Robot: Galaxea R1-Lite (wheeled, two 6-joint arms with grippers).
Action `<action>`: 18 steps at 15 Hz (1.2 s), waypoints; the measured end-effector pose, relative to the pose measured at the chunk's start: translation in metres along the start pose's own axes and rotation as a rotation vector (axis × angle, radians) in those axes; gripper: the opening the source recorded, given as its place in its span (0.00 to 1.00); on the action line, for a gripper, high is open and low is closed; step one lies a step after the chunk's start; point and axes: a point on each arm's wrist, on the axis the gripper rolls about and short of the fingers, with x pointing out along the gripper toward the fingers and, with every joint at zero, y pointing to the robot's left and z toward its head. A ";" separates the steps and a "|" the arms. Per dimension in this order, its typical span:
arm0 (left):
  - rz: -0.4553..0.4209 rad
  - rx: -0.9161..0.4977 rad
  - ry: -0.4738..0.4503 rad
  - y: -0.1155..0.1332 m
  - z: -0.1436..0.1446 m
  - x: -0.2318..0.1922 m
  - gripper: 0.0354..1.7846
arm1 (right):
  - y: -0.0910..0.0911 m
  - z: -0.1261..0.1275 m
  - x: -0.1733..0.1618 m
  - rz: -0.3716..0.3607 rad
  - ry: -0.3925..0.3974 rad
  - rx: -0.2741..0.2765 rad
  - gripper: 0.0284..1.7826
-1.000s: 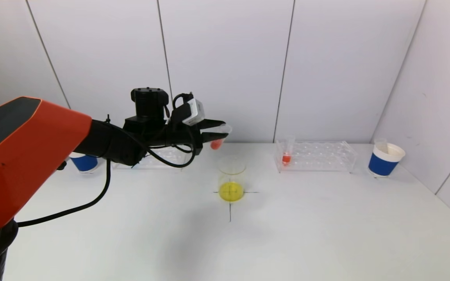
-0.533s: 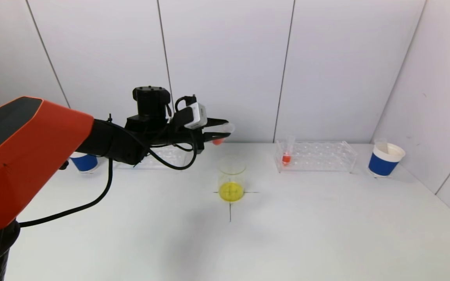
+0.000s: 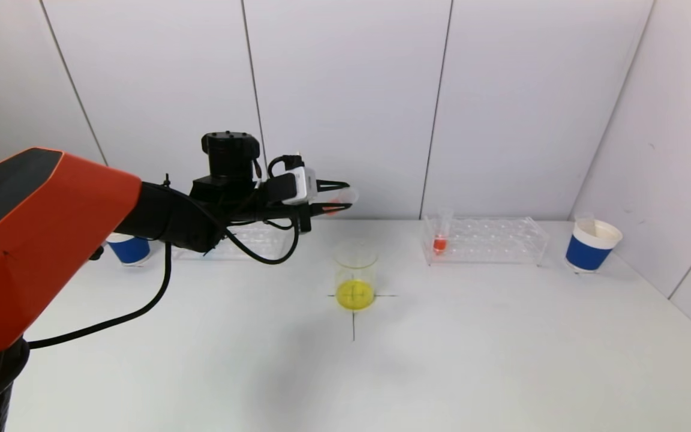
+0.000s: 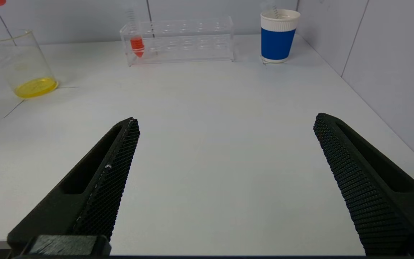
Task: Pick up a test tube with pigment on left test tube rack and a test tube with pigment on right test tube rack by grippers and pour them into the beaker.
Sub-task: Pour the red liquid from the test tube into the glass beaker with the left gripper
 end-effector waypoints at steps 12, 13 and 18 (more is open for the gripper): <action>0.002 0.150 -0.002 -0.008 0.001 -0.002 0.22 | 0.000 0.000 0.000 -0.001 0.000 0.000 0.99; 0.001 0.159 -0.002 -0.008 0.001 -0.002 0.22 | 0.000 0.000 0.000 0.000 -0.001 0.000 0.99; -0.011 0.215 0.007 -0.015 -0.003 -0.004 0.22 | 0.000 0.000 0.000 0.000 -0.001 0.000 0.99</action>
